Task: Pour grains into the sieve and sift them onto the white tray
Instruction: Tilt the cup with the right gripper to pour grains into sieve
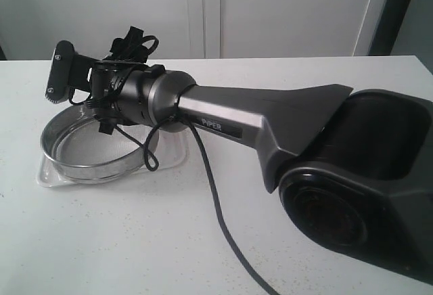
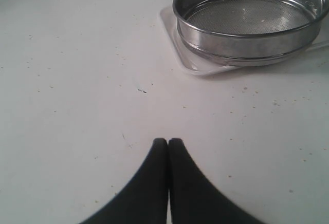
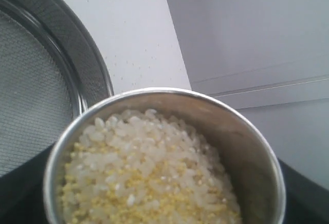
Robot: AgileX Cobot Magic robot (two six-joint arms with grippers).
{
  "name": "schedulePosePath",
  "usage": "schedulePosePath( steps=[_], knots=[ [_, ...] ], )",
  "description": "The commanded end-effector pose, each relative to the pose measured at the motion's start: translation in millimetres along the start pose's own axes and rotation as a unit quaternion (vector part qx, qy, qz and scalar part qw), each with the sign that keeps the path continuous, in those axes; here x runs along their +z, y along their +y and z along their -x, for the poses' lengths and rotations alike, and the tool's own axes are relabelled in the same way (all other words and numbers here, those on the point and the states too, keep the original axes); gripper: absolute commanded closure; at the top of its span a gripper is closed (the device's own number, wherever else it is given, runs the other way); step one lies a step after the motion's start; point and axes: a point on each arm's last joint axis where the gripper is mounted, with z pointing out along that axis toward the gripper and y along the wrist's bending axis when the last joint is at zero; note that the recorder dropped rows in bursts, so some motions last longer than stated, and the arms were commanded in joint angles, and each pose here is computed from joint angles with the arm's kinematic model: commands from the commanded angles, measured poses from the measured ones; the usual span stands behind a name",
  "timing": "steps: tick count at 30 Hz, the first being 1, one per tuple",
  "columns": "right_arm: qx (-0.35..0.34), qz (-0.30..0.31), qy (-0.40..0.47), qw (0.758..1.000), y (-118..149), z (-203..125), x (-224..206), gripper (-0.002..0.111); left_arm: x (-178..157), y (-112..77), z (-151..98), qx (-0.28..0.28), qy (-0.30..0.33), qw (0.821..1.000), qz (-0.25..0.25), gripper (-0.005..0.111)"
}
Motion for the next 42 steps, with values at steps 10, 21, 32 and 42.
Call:
schedulePosePath(
  steps=[10,21,32,42],
  knots=[
    [-0.085,-0.018,-0.004,0.996,-3.3,3.0,-0.3,0.108,0.4,-0.3,-1.1,-0.004,0.0,1.0,-0.001,0.107],
    [-0.159,-0.013,0.009,0.987,16.5,-6.6,15.4,0.108,0.4,-0.3,-1.1,-0.004,0.0,1.0,-0.001,0.107],
    [-0.165,-0.036,0.025,0.985,12.3,-8.7,15.3,0.108,0.4,-0.3,-1.1,-0.004,0.0,1.0,-0.001,0.107],
    [-0.161,-0.055,0.052,0.984,7.3,-13.9,15.2,0.108,0.4,-0.3,-1.1,-0.004,0.0,1.0,-0.001,0.107]
  ],
)
